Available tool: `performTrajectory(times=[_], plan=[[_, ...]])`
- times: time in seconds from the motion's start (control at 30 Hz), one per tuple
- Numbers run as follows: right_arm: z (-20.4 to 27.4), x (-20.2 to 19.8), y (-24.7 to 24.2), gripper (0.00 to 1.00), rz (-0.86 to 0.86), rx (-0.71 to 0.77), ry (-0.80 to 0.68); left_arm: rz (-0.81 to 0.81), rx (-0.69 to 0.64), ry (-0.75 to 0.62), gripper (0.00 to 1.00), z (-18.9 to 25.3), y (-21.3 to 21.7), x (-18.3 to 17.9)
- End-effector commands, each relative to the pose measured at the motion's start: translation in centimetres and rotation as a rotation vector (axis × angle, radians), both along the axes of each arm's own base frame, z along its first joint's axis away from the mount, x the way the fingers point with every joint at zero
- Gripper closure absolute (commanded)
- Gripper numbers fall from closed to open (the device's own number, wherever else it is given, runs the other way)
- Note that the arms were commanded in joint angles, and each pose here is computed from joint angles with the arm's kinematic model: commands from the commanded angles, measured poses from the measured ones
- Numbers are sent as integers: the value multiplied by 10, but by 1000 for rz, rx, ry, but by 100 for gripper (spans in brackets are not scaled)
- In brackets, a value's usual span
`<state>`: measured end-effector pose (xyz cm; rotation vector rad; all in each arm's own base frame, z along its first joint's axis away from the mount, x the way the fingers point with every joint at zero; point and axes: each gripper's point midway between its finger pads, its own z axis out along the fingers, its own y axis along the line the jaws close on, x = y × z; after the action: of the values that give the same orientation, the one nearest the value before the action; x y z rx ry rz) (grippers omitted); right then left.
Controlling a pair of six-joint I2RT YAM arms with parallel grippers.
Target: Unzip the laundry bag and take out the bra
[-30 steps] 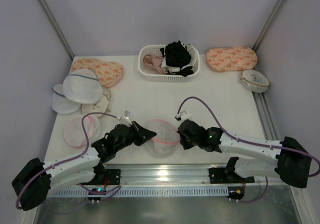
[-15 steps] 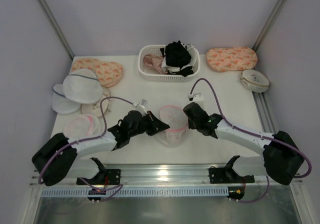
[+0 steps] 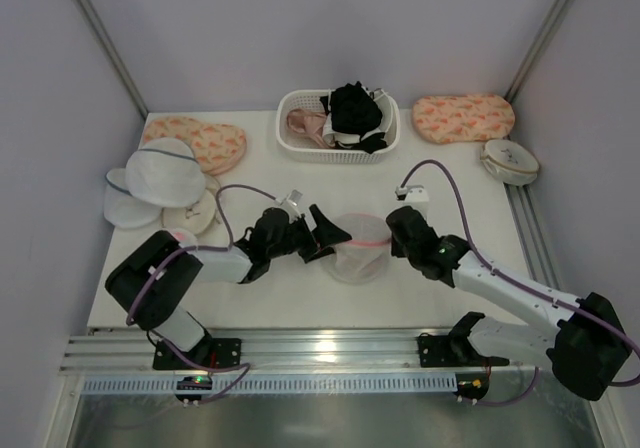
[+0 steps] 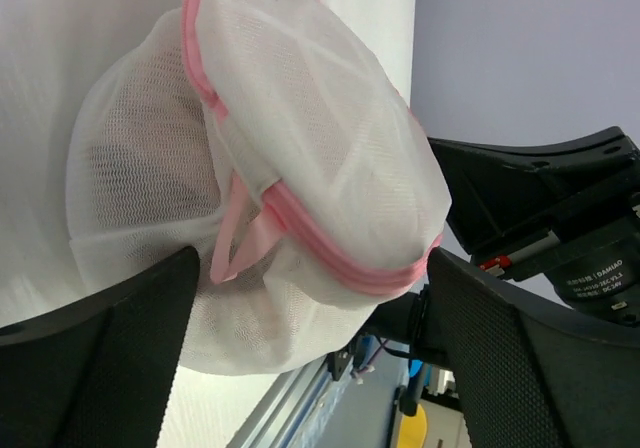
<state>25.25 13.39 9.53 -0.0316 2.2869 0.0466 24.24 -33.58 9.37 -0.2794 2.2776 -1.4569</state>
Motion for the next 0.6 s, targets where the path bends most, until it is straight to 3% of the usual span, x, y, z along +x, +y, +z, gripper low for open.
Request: performTrajectory(times=[0.0,0.17,0.43,0.57], plan=[[4,-5,-2,96,11,23,-8,46,-60,-91,1,31,7,4],[0,-27,9,96,98,70,76,125,-8,-58,1,32,39,-14],[30,-104,116,96,717,490,159,135,26,35,1,35,72,-57],[37,-131,144,96,882,540,193,82,-26,78,1,45,68,-80]])
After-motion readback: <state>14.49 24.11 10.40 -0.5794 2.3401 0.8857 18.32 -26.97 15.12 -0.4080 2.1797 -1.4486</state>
